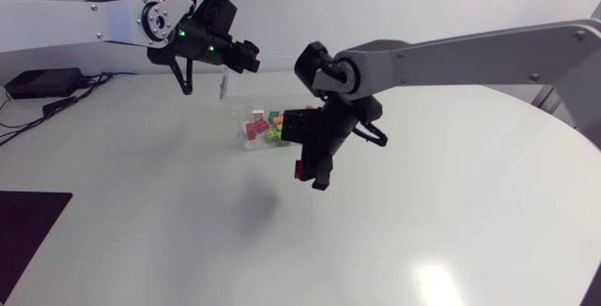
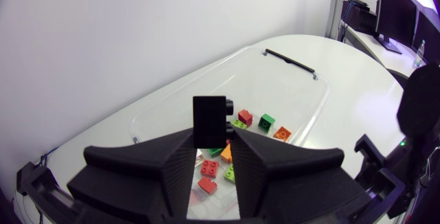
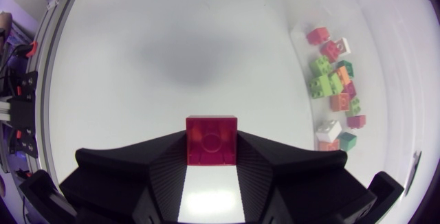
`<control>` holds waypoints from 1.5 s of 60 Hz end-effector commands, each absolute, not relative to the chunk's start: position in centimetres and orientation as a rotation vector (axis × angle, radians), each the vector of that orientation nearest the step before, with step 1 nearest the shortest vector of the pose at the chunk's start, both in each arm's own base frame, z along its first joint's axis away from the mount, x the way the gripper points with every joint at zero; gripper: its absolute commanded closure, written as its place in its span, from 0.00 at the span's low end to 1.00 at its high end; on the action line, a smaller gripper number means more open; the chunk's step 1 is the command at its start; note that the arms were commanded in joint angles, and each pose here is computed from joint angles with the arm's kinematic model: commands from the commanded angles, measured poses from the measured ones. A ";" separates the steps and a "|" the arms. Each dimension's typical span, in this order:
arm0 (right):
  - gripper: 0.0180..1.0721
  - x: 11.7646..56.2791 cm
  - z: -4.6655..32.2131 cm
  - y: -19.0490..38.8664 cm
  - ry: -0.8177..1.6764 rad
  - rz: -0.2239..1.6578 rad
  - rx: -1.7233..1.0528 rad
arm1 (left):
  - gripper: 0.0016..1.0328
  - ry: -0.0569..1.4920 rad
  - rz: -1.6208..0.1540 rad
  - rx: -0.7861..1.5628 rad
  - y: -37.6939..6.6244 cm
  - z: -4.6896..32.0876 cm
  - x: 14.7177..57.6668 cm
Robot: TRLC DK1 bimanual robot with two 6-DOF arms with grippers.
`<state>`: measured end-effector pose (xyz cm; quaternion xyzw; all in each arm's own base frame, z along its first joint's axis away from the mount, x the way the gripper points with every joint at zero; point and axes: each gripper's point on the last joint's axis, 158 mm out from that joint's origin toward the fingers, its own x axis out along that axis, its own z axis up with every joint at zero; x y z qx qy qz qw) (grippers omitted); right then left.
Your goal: Place the duplo bricks in the container
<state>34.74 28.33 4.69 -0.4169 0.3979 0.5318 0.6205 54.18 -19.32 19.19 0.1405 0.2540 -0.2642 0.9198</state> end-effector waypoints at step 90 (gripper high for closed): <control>0.73 52.6 21.5 30.5 0.486 0.804 -0.441 | 0.04 0.252 -0.421 0.266 -13.2 33.5 42.3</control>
